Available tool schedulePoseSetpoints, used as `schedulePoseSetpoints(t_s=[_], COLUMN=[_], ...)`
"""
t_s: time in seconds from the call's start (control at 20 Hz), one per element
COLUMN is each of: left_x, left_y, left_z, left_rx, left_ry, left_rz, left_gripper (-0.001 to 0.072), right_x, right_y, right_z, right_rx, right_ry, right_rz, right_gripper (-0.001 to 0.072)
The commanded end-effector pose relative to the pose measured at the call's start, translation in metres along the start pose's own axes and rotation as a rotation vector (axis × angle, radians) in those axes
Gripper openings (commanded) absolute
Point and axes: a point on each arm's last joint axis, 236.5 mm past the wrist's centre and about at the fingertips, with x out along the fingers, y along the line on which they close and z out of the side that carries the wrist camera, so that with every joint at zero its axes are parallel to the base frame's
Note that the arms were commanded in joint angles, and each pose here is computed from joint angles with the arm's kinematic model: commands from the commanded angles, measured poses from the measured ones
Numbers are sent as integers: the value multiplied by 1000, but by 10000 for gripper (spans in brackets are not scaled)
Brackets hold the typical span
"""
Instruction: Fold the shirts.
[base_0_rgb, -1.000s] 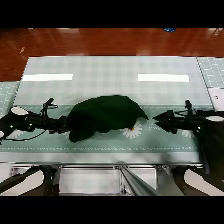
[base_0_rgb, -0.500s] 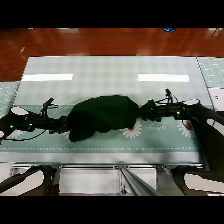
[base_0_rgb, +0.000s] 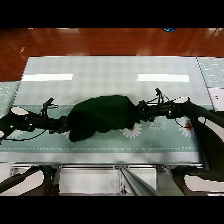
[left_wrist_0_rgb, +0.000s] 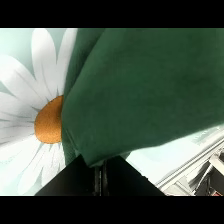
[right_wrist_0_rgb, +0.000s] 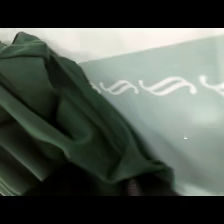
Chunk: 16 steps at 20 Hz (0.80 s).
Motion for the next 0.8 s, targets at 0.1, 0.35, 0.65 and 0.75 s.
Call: schedulePoseSetpoints(t_s=[0.1, 0.35, 0.65, 0.75], left_x=[-3, -49, -199, -254], left_y=[-2, -51, -226, -276], left_z=[6, 54, 112, 103], left_rx=[11, 153, 473, 604], left_ry=[-16, -138, -558, -685], left_rz=[3, -28, -243, -247], left_gripper=[19, 19, 19, 19], right_x=[-3, -57, -221, -278], right_y=[16, 69, 209, 258], right_z=[-6, 30, 60, 37], right_rx=[-95, -294, -620, -757], right_ry=[45, -45, -412, -546], right_rz=[32, -39, -43, -39], right_gripper=[25, 25, 25, 25])
